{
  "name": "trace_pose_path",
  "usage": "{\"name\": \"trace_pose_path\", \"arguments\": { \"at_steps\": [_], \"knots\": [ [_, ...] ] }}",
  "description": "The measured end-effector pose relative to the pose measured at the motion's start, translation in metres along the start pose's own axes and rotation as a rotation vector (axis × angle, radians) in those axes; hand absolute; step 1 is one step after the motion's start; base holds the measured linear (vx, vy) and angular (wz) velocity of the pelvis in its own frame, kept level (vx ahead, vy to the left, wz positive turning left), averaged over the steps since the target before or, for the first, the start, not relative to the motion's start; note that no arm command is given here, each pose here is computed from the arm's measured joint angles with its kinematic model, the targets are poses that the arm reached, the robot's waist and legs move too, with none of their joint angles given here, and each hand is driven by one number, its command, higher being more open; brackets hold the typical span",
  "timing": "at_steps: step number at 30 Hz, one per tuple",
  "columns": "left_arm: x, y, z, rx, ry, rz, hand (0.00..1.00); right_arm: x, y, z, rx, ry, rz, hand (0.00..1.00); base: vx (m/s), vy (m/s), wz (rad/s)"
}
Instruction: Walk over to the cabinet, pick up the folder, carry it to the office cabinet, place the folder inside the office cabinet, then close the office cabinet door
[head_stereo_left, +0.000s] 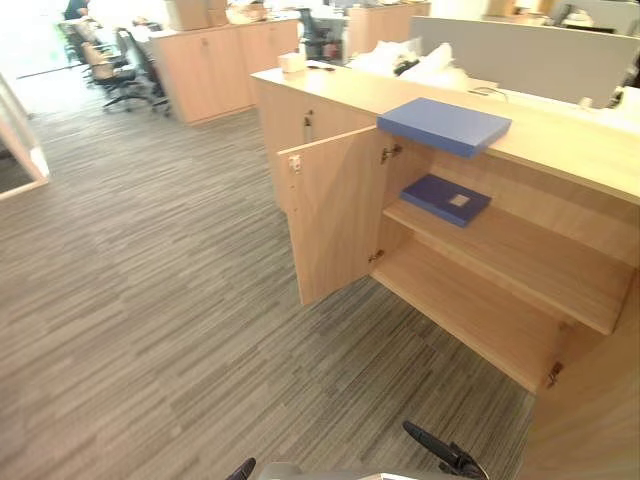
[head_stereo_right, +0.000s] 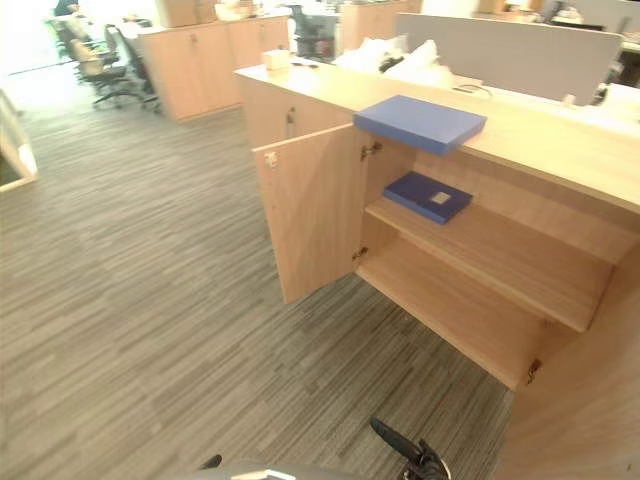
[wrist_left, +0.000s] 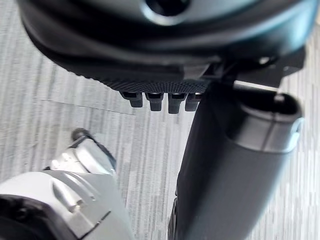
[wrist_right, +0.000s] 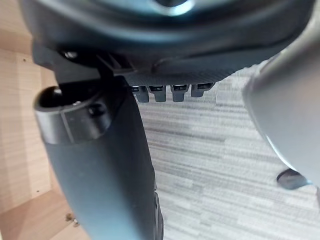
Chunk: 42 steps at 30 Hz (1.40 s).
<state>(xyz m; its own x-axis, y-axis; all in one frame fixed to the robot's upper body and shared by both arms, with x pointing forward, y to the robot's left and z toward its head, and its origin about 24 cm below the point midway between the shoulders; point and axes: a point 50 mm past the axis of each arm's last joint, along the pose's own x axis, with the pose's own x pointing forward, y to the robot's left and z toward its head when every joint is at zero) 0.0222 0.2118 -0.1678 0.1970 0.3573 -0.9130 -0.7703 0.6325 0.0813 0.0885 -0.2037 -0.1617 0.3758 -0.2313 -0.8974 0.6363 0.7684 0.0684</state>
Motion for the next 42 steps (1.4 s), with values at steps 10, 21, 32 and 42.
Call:
{"name": "trace_pose_path", "arguments": {
  "at_steps": [10,21,32,42],
  "knots": [
    [0.003,-0.008,0.003,0.057,0.018,-0.026,1.0,0.002,-0.004,0.014,0.001,-0.061,-0.008,1.0,0.13,0.067,-0.54],
    [-0.001,-0.004,-0.007,0.027,0.035,-0.031,1.0,-0.006,-0.033,-0.018,0.11,0.047,-0.099,1.0,0.25,-0.226,-0.27],
    [-0.001,-0.012,0.004,-0.057,-0.019,-0.026,1.0,0.003,0.0,-0.005,-0.048,0.067,-0.003,1.0,0.35,0.168,-0.85],
    [0.001,-0.009,0.004,-0.019,-0.012,-0.013,1.0,0.002,0.004,-0.01,-0.052,0.07,0.011,1.0,0.23,0.232,-0.03]
  ]
}}
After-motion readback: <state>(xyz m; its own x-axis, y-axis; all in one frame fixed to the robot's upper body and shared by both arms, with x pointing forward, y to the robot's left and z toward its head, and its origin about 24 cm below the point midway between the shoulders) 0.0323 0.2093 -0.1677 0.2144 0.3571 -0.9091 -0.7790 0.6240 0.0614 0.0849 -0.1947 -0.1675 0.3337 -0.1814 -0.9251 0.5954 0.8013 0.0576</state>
